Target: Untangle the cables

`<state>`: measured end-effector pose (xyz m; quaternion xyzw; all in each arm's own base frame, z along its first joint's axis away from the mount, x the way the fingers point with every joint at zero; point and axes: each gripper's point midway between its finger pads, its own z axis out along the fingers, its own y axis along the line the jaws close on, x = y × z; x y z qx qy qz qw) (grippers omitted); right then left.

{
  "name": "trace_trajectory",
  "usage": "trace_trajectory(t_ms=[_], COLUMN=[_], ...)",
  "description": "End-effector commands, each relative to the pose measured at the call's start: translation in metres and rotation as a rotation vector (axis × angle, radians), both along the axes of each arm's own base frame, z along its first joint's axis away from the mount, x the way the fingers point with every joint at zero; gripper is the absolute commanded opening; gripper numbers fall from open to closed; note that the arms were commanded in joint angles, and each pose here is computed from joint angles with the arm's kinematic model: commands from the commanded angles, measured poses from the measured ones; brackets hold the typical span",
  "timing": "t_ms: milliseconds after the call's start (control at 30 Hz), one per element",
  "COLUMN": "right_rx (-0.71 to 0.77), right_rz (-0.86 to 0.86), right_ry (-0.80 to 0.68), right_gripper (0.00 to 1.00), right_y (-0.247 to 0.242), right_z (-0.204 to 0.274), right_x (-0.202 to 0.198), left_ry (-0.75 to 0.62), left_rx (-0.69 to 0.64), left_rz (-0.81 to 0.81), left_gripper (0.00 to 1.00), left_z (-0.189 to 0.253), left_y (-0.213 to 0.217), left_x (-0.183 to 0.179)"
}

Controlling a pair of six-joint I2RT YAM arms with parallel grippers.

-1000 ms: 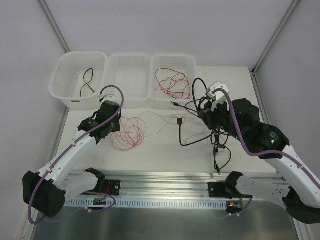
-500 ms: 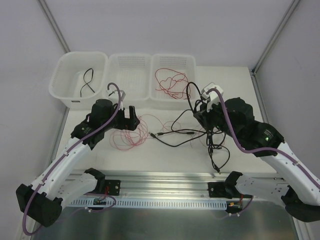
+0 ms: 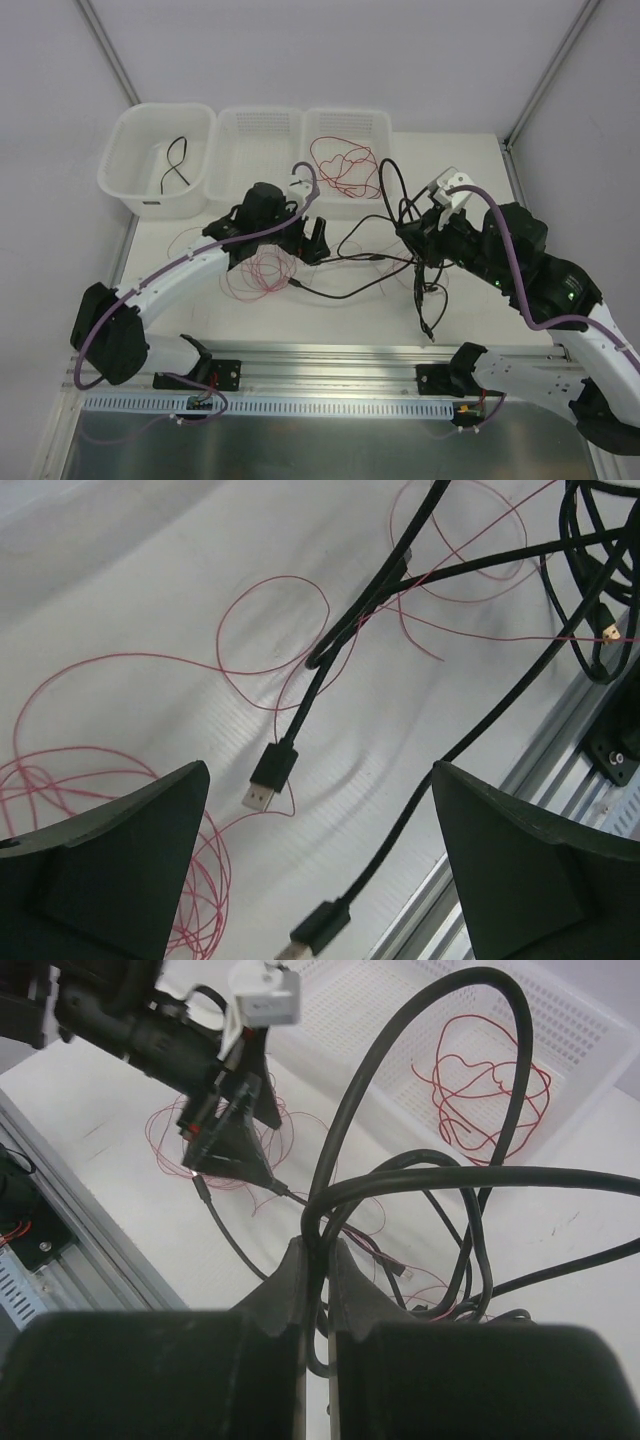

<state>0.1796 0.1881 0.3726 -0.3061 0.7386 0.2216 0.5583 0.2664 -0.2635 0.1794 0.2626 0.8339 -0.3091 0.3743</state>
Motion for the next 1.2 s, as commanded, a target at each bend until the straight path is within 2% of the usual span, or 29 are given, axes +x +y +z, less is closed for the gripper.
trace_trajectory(t_ms=[0, 200, 367, 433, 467, 500, 533, 567, 633, 900, 1167], right_rx=[0.115, 0.142, 0.137, 0.14, 0.139, 0.143, 0.144, 0.144, 0.144, 0.16, 0.174], right_rz=[0.029, 0.033, 0.025, 0.027, 0.024, 0.024, 0.023, 0.022, 0.02, 0.029, 0.035], right_ry=[-0.119, -0.142, -0.145, -0.148, -0.147, -0.151, -0.154, -0.155, -0.157, -0.156, -0.157], right_gripper=[0.01, 0.01, 0.01, 0.01, 0.01, 0.01, 0.01, 0.01, 0.01, 0.01, 0.01], right_y=[-0.007, -0.014, -0.017, -0.019, -0.02, -0.021, -0.022, -0.022, -0.023, -0.024, -0.023], right_z=[0.051, 0.06, 0.061, 0.062, 0.061, 0.063, 0.063, 0.063, 0.063, 0.065, 0.067], right_x=[-0.01, -0.017, -0.017, -0.019, -0.019, -0.02, -0.021, -0.021, -0.021, -0.025, -0.026], left_ry=[-0.082, -0.054, -0.023, -0.026, -0.097, -0.083, -0.144, -0.13, -0.178, -0.211, -0.225], left_rx=[-0.039, -0.023, -0.037, -0.045, -0.092, -0.09, -0.161, -0.168, -0.226, -0.258, -0.26], left_rz=[-0.107, -0.215, -0.234, -0.215, -0.203, -0.176, -0.16, -0.143, -0.129, -0.097, -0.054], left_gripper=[0.95, 0.9, 0.88, 0.88, 0.88, 0.88, 0.88, 0.88, 0.88, 0.88, 0.84], left_z=[0.019, -0.002, -0.014, -0.024, -0.007, -0.021, 0.0, -0.012, 0.002, -0.024, -0.047], left_y=[-0.029, -0.057, -0.065, -0.058, -0.059, -0.048, -0.049, -0.041, -0.036, -0.018, 0.0], left_x=[0.01, 0.008, 0.008, 0.003, 0.007, 0.005, 0.008, 0.003, 0.001, -0.015, -0.03])
